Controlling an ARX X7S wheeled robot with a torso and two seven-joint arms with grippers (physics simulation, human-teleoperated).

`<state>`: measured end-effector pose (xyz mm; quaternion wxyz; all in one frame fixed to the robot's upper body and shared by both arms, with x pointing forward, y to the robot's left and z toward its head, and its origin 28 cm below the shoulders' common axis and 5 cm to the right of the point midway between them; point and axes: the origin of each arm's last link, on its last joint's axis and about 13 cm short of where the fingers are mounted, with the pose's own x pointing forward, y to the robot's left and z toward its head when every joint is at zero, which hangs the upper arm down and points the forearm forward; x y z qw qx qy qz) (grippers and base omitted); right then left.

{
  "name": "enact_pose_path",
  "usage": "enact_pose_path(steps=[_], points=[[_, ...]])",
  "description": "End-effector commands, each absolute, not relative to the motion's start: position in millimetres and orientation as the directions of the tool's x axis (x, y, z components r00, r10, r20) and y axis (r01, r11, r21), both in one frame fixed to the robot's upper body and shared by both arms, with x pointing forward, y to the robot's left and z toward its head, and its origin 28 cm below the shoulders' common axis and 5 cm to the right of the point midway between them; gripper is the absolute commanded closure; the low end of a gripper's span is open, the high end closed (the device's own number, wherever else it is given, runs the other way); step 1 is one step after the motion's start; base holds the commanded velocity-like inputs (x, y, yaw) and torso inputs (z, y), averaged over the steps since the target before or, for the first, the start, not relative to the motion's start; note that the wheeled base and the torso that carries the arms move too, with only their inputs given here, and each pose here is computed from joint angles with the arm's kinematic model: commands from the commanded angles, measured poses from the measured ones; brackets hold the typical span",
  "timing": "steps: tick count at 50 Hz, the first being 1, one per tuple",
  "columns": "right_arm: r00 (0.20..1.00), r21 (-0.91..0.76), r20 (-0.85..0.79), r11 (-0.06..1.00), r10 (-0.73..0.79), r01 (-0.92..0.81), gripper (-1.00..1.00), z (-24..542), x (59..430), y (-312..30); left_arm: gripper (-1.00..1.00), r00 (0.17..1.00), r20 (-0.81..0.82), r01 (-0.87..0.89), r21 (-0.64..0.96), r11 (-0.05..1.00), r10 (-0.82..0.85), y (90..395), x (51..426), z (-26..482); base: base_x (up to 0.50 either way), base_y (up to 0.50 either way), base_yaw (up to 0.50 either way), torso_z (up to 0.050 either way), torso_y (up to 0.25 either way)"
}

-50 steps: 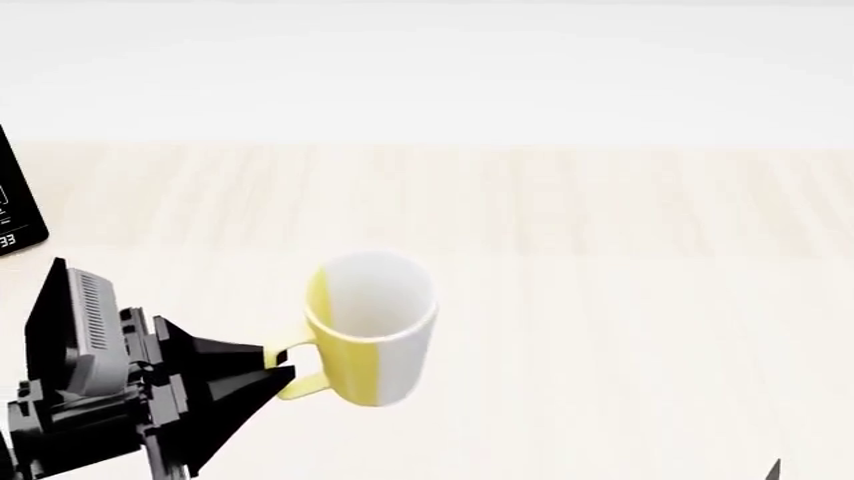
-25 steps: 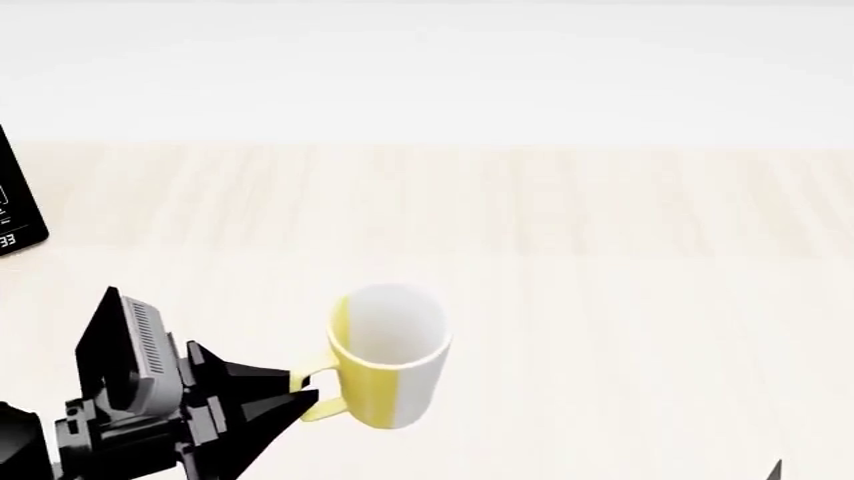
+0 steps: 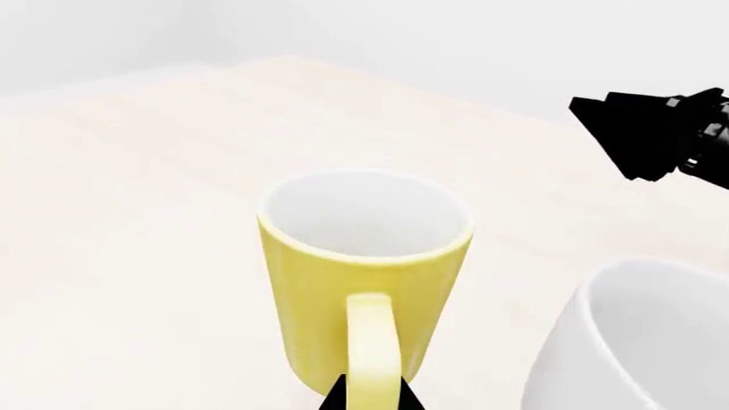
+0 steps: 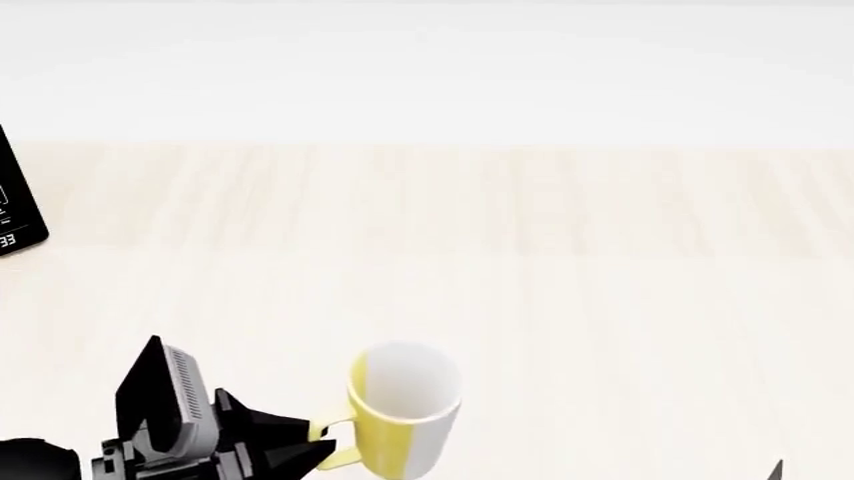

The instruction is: Put the yellow and white mug to the front of the white mug.

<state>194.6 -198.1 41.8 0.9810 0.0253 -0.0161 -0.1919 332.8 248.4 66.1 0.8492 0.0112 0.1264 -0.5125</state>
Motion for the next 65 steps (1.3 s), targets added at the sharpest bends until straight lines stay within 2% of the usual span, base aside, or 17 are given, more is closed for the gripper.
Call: enact_pose_path(steps=[1, 64, 65], points=[[0.925, 0.058, 0.023, 0.924, -0.379, 0.377, -1.00, 42.3, 194.0, -198.6, 1.00, 0.435, -0.222, 0.874, -0.130, 0.469, -0.873, 243.9, 334.4, 52.8, 0.00, 0.00, 0.00, 0.000, 0.000], [0.927, 0.054, 0.026, 0.926, -0.375, 0.373, -1.00, 42.7, 193.6, -197.7, 1.00, 0.442, -0.211, 0.863, -0.165, 0.478, -0.872, 241.8, 333.9, 23.9, 0.00, 0.00, 0.00, 0.000, 0.000], [0.926, 0.054, 0.027, 0.926, -0.375, 0.374, -1.00, 42.8, 193.5, -197.7, -1.00, 0.449, -0.224, 0.861, -0.148, 0.486, -0.865, 241.4, 333.2, 23.6, 0.00, 0.00, 0.00, 0.000, 0.000]])
